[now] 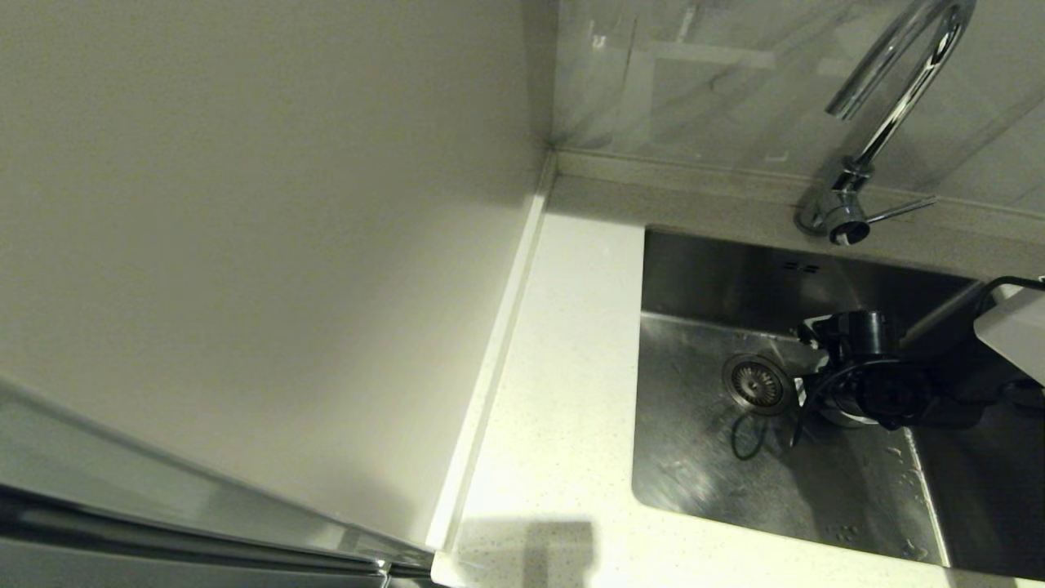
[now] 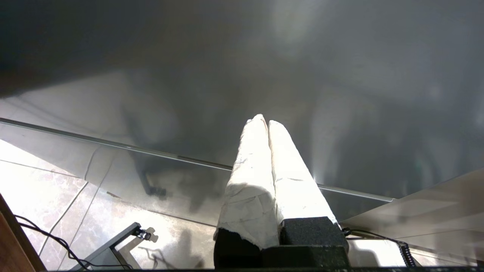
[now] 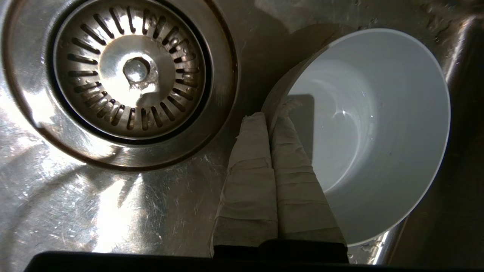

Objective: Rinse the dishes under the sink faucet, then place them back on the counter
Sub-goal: Put a bowl into the sink

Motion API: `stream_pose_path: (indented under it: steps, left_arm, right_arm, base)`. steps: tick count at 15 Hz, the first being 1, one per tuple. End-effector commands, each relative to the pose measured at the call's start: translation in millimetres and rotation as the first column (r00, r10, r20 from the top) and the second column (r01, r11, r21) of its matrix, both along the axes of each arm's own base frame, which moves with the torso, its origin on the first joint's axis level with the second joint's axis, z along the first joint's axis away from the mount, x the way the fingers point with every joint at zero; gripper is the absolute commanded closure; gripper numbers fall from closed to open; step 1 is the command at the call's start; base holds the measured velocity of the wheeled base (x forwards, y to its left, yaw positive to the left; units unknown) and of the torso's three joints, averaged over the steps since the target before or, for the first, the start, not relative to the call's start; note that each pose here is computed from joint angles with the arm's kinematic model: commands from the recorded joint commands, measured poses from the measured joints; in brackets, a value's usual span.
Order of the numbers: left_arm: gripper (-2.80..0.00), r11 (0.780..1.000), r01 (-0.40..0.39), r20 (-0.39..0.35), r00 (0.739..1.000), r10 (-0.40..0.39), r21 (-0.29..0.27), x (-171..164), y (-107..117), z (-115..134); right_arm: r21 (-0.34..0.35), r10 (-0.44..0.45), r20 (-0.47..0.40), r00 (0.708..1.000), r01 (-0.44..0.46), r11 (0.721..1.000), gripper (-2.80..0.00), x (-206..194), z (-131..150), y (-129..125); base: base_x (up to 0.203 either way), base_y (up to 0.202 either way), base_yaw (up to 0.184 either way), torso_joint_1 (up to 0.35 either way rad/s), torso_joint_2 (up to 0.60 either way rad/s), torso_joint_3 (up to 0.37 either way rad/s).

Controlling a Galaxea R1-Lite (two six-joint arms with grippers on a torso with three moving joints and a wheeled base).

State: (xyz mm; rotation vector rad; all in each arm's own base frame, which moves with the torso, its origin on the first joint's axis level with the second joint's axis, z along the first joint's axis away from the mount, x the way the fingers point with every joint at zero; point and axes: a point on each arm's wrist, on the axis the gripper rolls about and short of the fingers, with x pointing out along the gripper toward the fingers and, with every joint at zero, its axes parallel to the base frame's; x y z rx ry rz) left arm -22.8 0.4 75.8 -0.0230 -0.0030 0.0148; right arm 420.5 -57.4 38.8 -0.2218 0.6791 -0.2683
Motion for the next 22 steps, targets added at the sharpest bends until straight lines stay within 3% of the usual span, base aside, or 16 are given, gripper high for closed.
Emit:
stream_pose_path:
  steps: [1, 2, 9, 17, 22]
  left_arm:
    - [0.00, 1.000, 0.001, 0.003, 1.000, -0.001, -0.001, -0.2, 0.0, 0.0]
    - [0.00, 1.000, 0.001, 0.003, 1.000, -0.001, 0.000, -0.2, 0.0, 0.0]
    - [0.00, 1.000, -0.001, 0.004, 1.000, 0.001, 0.000, -0.3, 0.0, -0.1]
    - [0.00, 1.000, -0.001, 0.005, 1.000, 0.001, -0.001, -0.3, 0.0, -0.1]
    - [0.00, 1.000, 0.001, 0.003, 1.000, -0.001, 0.000, -0.2, 0.0, 0.0]
  right_arm:
    - [-0.002, -0.004, -0.001, 1.000, 0.004, 1.000, 0.00, 3.2, -4.2, -0.6]
    - [0.010, -0.013, 0.011, 1.000, 0.013, 1.000, -2.80, 4.2, -2.3, -0.7]
    - [0.018, -0.024, 0.043, 0.999, 0.023, 1.000, -2.80, 2.4, 10.1, -0.5]
    - [0.024, -0.034, 0.155, 0.987, 0.031, 0.999, -2.80, -52.4, 82.4, 5.5]
    - [0.049, -0.062, 0.305, 0.950, 0.049, 0.998, -2.80, -124.5, 151.2, 12.1]
  base:
    - [0.000, 0.000, 0.000, 0.000, 0.00, 0.000]
    - [0.000, 0.000, 0.000, 0.000, 0.00, 0.000]
    - [0.000, 0.000, 0.000, 0.000, 0.00, 0.000]
    - [0.000, 0.000, 0.000, 0.000, 0.00, 0.000]
    - [0.000, 0.000, 0.000, 0.000, 0.00, 0.000]
